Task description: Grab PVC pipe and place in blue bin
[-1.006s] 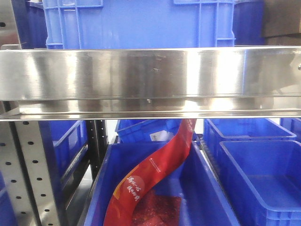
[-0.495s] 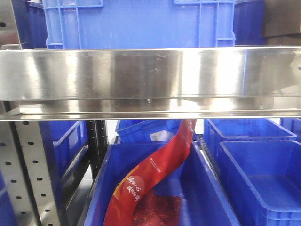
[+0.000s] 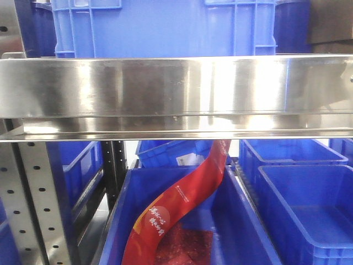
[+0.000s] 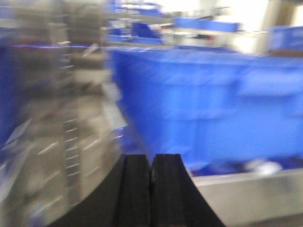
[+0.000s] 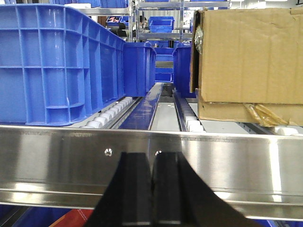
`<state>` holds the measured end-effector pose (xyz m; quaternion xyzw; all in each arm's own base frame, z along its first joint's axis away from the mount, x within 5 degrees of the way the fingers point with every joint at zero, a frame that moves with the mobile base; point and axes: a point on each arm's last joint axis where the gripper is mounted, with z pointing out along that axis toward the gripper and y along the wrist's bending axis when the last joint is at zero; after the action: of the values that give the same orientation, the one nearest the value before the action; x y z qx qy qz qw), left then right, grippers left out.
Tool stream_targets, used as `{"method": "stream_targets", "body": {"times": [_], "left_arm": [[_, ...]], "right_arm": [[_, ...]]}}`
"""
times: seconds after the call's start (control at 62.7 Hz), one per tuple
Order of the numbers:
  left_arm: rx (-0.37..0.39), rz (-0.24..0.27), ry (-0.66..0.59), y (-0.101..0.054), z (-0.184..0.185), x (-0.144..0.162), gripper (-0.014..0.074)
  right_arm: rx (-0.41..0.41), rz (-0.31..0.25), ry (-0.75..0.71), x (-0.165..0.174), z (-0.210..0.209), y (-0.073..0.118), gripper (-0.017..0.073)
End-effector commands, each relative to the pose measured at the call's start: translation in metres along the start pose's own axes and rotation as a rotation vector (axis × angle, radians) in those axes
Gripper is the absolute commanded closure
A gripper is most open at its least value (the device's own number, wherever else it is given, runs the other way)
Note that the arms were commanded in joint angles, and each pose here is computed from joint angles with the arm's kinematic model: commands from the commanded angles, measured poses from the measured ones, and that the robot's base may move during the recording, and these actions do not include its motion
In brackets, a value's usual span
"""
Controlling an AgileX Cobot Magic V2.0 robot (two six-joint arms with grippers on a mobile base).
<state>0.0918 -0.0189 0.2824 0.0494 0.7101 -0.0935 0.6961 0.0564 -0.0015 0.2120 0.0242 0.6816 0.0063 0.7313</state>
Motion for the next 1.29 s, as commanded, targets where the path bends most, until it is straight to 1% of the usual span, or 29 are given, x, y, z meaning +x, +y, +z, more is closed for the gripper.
{"method": "stream_targets", "body": {"times": [0.0,0.08,0.128,0.239,0.351,0.543,1.277], "left_arm": [[-0.071,0.025,-0.037,0.007,-0.013,0.020,0.0704],[-0.137,0.027,-0.056,0.012,-0.023,0.038,0.0704],[-0.165,0.028,-0.066,0.014,-0.027,0.049,0.0704],[-0.200,0.032,-0.105,0.016,-0.035,0.065,0.0704],[-0.200,0.035,-0.137,0.016,-0.038,0.067,0.0704],[-0.187,0.032,-0.128,0.015,-0.038,0.067,0.0704],[-0.187,0.032,-0.128,0.015,-0.038,0.067,0.0704]], "right_arm": [[0.003,-0.014,-0.018,-0.001,0.000,0.000,0.0728],[0.003,-0.014,-0.018,-0.001,0.000,0.000,0.0728],[0.003,-0.014,-0.018,-0.001,0.000,0.000,0.0728],[0.003,-0.014,-0.018,-0.001,0.000,0.000,0.0728],[0.003,-0.014,-0.018,-0.001,0.000,0.000,0.0728],[0.003,-0.014,-0.018,-0.001,0.000,0.000,0.0728],[0.003,-0.014,-0.018,-0.001,0.000,0.000,0.0728]]}}
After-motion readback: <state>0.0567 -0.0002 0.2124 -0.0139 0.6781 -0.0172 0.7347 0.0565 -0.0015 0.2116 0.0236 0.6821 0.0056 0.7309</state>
